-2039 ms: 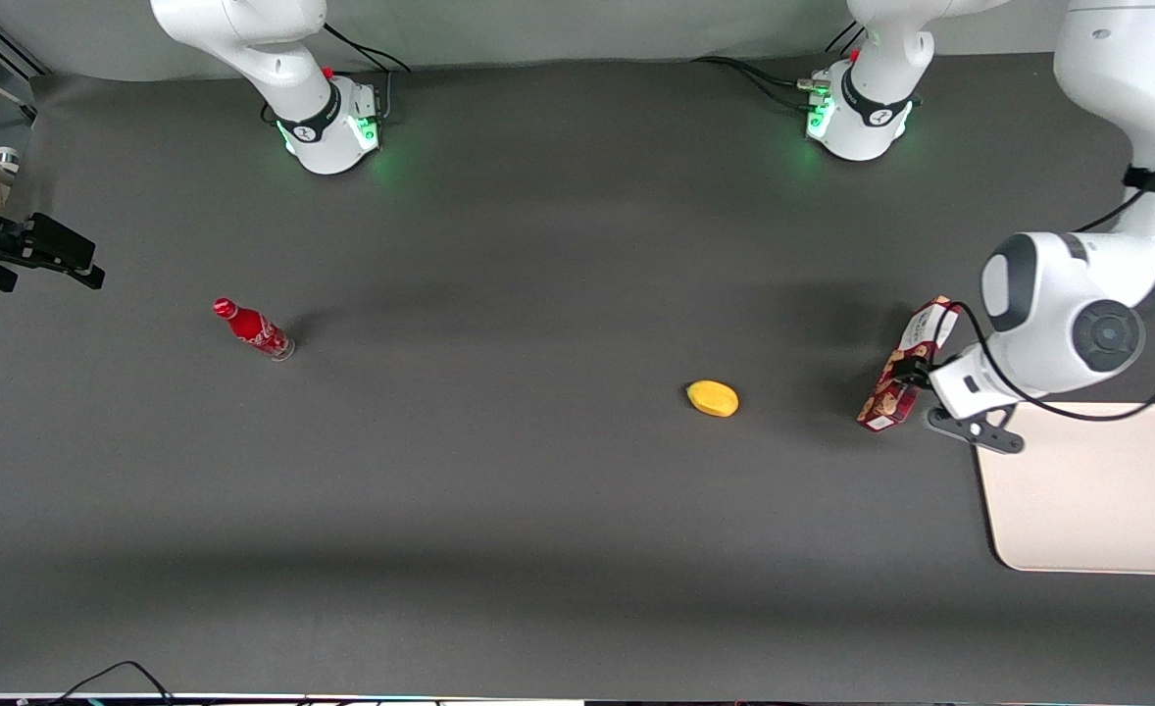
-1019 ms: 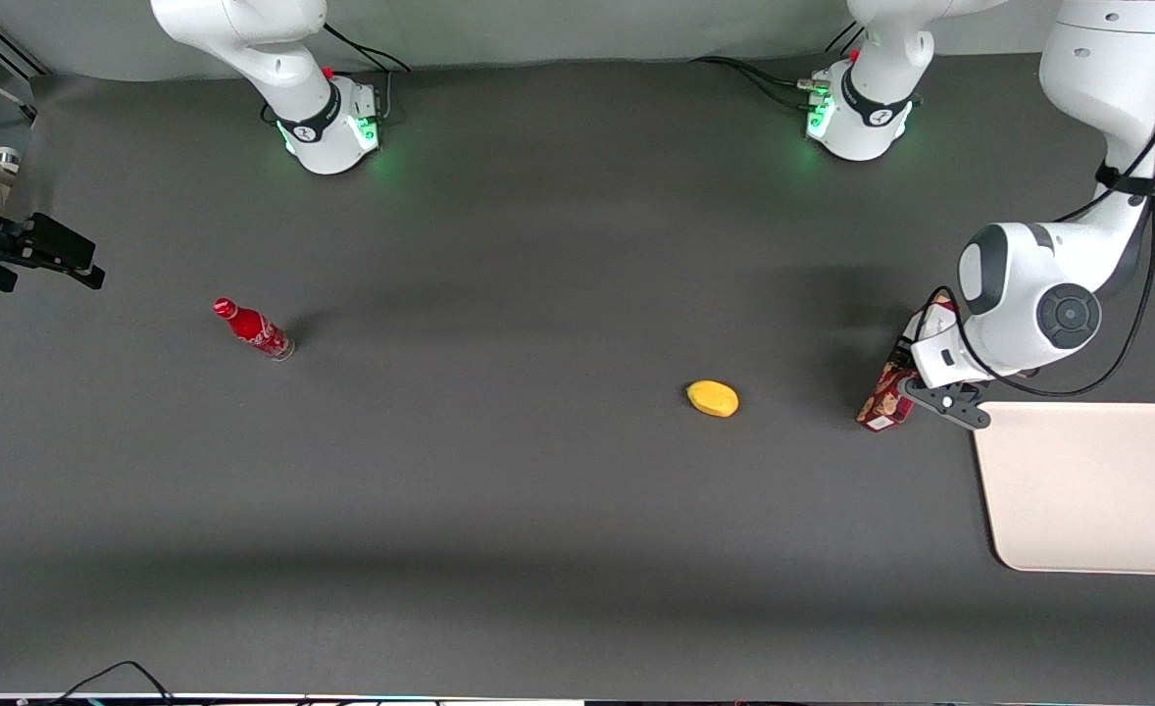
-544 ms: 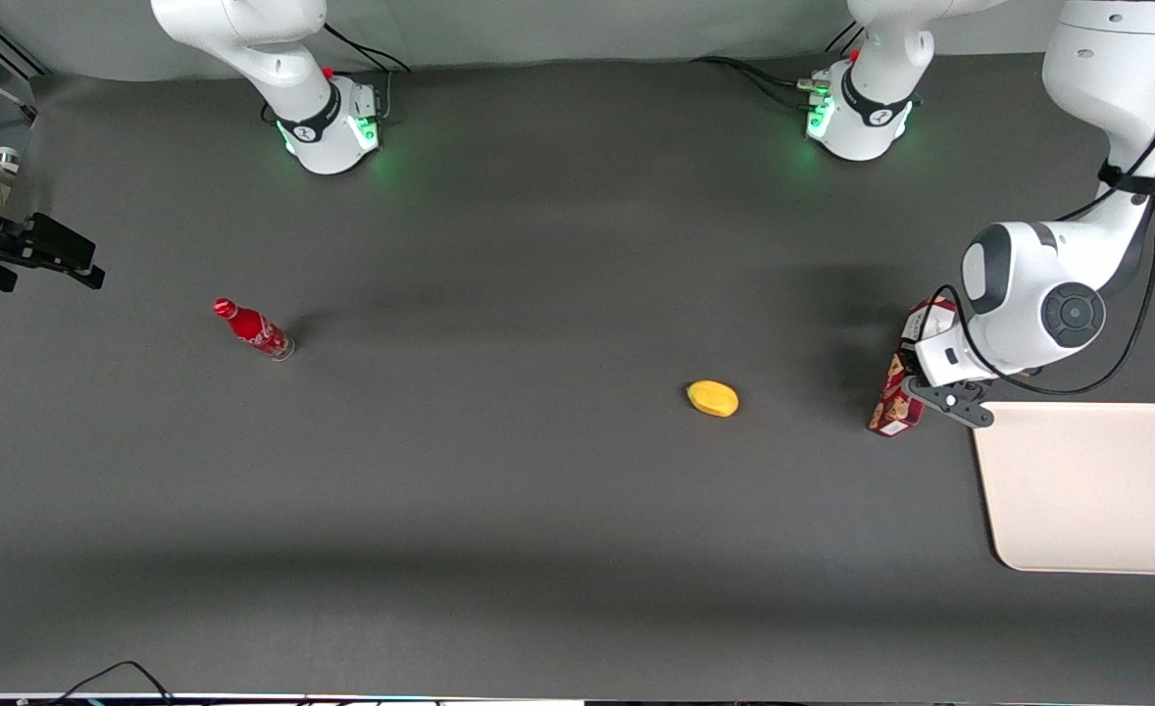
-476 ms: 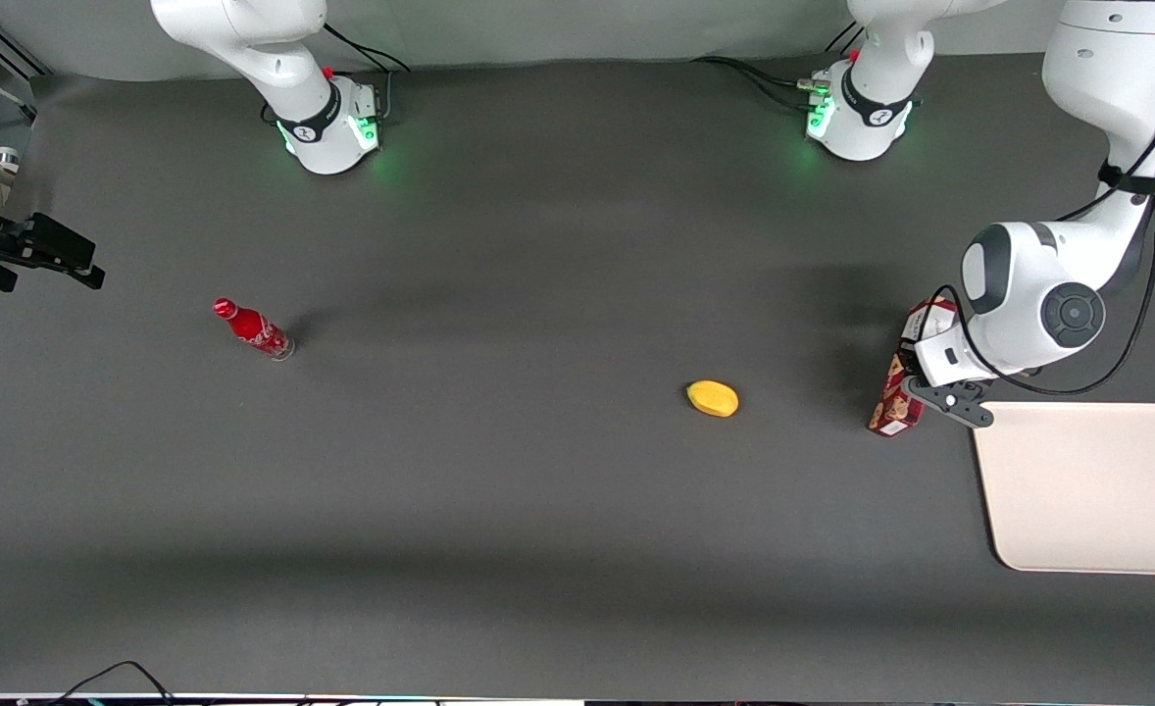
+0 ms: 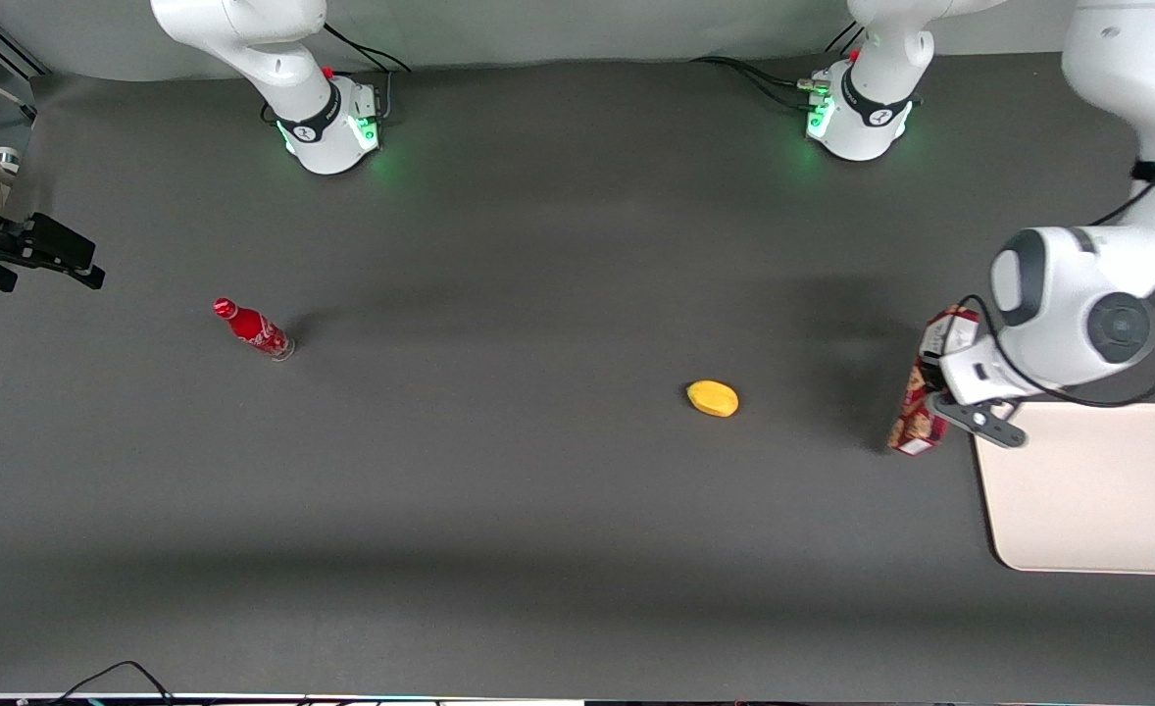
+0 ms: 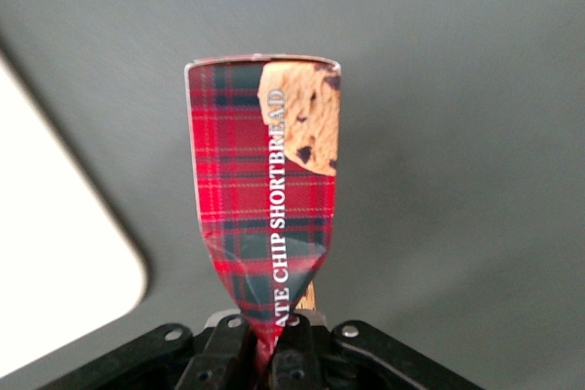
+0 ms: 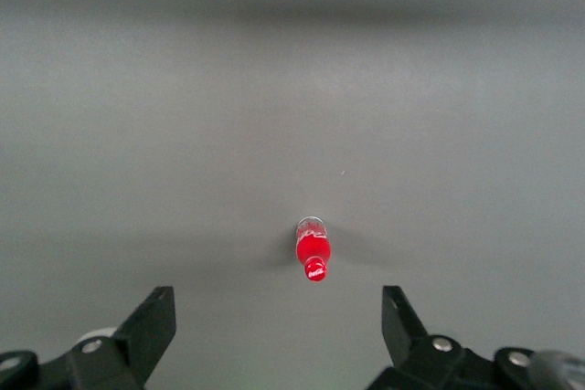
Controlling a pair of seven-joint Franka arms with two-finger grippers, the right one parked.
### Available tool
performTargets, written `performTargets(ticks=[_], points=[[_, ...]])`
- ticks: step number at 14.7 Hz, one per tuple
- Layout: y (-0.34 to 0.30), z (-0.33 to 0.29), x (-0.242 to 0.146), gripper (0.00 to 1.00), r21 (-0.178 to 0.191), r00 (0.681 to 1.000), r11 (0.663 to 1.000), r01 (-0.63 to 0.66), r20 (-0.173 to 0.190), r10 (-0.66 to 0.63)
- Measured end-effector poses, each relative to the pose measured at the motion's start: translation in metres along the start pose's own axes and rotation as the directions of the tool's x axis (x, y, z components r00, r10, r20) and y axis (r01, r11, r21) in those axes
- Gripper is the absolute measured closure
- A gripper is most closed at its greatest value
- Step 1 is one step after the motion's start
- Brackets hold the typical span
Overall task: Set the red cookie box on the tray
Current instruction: 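Lift the box with the left gripper and carry it over the white tray, then lower the box onto the tray and open the left gripper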
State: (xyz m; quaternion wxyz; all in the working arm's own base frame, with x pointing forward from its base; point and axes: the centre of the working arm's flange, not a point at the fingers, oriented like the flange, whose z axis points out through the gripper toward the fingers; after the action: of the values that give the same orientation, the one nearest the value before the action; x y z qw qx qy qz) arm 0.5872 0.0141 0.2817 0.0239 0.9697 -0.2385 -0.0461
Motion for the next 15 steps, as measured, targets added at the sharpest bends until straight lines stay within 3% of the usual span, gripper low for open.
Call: performTargets(ticks=[2,6,9,11,13,15], points=[[-0.012,-0.055,0.015,0.94,0.03,1.0,1.0,-0.004,-0.016,0.004],[-0.056,-0.154,0.02,0.94,0.137,0.999,0.99,-0.032,-0.033,0.037],[-0.129,-0.17,0.006,0.94,0.186,0.994,0.978,-0.096,-0.029,0.104],[-0.183,-0.147,-0.004,0.94,0.185,0.996,0.979,-0.087,-0.016,0.092],[-0.235,-0.118,-0.015,0.94,0.18,0.998,0.984,-0.012,-0.057,0.023],[-0.28,-0.088,-0.023,0.94,0.215,0.988,0.974,0.077,-0.151,-0.045]])
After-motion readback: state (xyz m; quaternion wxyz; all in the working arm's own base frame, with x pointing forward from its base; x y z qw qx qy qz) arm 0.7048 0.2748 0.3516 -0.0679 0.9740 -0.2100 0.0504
